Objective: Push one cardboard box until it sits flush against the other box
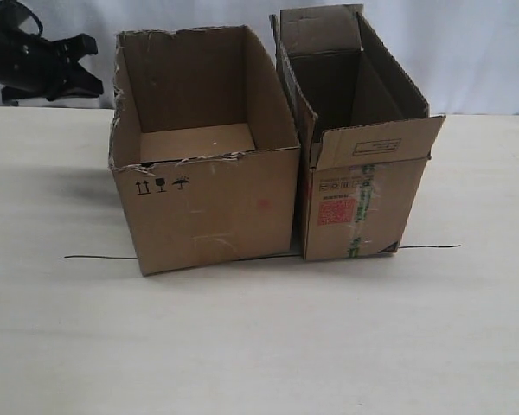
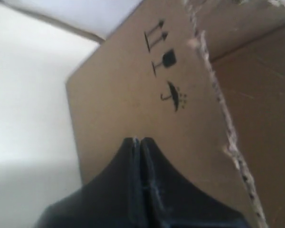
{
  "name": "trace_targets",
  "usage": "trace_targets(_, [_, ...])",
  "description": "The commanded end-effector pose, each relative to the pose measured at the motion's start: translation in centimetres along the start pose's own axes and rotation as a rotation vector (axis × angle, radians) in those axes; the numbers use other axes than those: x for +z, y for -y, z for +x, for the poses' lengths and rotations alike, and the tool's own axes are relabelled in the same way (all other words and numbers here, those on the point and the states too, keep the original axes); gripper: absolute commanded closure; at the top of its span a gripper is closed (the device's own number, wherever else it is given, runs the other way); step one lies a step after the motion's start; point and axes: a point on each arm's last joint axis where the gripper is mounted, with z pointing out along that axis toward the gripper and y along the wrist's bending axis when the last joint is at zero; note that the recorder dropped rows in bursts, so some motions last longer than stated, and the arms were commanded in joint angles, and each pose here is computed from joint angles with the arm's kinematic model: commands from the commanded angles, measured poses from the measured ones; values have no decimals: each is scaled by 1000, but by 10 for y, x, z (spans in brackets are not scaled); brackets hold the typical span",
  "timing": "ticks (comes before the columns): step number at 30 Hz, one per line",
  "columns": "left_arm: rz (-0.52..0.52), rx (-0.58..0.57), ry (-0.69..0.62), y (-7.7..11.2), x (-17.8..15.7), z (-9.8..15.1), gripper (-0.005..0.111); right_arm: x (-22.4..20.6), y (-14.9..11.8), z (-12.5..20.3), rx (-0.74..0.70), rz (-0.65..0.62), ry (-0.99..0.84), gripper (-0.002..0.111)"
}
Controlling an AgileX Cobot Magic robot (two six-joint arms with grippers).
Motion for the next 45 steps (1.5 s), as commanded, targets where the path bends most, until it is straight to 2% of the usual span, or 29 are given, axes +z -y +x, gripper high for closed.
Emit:
trace_targets(1, [118,5,-39,15,22,13,107,0,0,2,0,2,-4,103])
trace_targets(8, [201,48,16,44,34,14,107,0,0,2,0,2,-4,103])
trace_targets(11, [191,51,22,43,34,14,107,0,0,2,0,2,-4,103])
trace_targets(15, [173,39,46,33,26,7,107,0,0,2,3,2,-4,103])
trace_targets(20, [162,83,74,25,-11,-8,107,0,0,2,3,2,-4,103])
trace_targets(24, [135,273,14,44,-59,-12,107,0,0,2,3,2,-4,103])
trace_targets(26, [119,321,9,56,-80,-6,107,0,0,2,3,2,-4,103])
trace_targets(29, [69,343,99,71,-113,14,107,0,0,2,3,2,-4,103])
trace_targets(36, [18,381,375,91,-178,93,107,0,0,2,3,2,-4,103])
trace_targets(40, [75,408,506,107,-209,133,107,0,0,2,0,2,-4,103])
trace_targets(45, [100,456,591,120,-236,164,107,0,0,2,0,2,-4,103])
